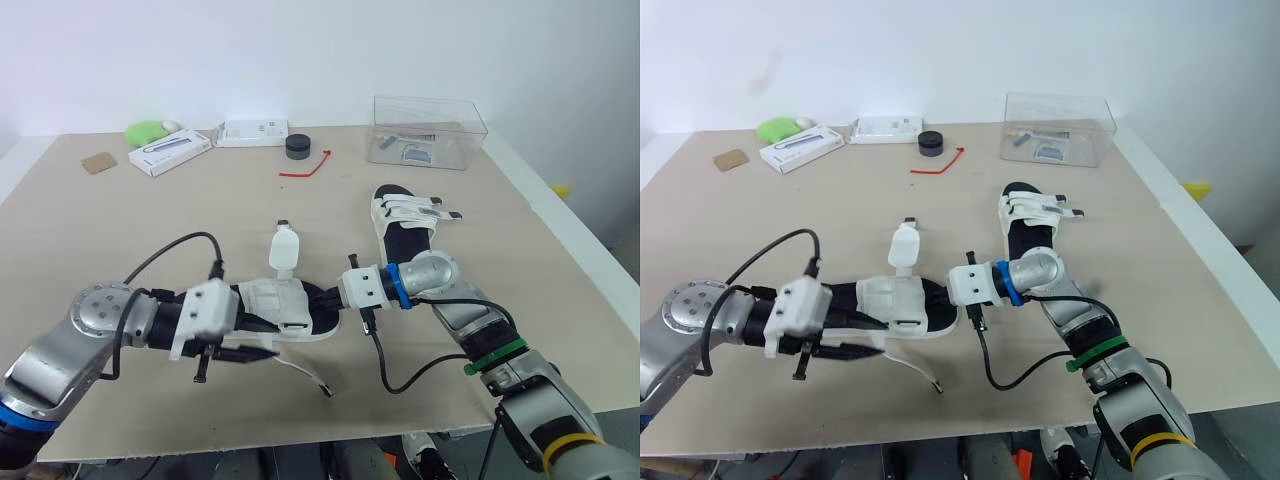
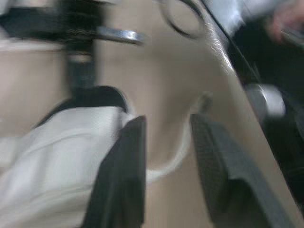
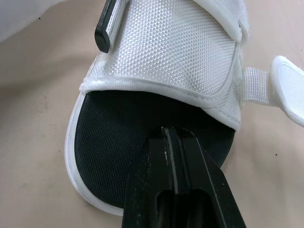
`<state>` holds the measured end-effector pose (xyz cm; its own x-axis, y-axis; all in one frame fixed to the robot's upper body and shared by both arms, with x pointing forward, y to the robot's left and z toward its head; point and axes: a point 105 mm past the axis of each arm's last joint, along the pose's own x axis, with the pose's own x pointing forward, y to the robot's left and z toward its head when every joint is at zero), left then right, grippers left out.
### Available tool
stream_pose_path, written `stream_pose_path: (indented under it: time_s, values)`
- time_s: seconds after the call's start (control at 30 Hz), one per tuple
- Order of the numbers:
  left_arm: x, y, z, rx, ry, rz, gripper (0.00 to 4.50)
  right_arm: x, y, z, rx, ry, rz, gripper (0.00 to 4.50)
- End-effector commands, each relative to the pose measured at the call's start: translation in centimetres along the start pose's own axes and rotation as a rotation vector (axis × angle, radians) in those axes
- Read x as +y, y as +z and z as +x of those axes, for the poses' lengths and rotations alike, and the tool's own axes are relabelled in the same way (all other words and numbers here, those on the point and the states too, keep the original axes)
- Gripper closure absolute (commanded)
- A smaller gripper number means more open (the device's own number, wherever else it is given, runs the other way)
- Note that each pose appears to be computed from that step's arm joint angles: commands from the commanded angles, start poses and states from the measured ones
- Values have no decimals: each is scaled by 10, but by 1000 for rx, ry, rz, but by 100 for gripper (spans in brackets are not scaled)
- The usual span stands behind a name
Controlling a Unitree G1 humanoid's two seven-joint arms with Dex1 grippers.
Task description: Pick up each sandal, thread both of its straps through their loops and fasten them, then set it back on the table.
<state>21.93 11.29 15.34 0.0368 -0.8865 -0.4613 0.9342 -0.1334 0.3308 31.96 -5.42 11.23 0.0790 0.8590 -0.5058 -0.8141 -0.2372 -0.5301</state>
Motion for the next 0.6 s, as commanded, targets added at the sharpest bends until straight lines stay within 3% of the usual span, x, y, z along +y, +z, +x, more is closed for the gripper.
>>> stream_pose_path:
  time_s: [0.03, 0.1, 0.17, 0.6]
  values:
    - [-2, 0, 0, 106, -92, 231, 143, 18, -31, -3, 122, 58, 79, 450]
    - [0, -4, 2, 151, -146, 317, 60, 19, -31, -3, 123, 59, 78, 450]
    - [3, -4, 8, 164, -188, 368, 8, 19, -31, -2, 124, 60, 76, 450]
    - [19, 4, 33, 222, -462, 530, 8, 14, -32, -3, 132, 48, 72, 450]
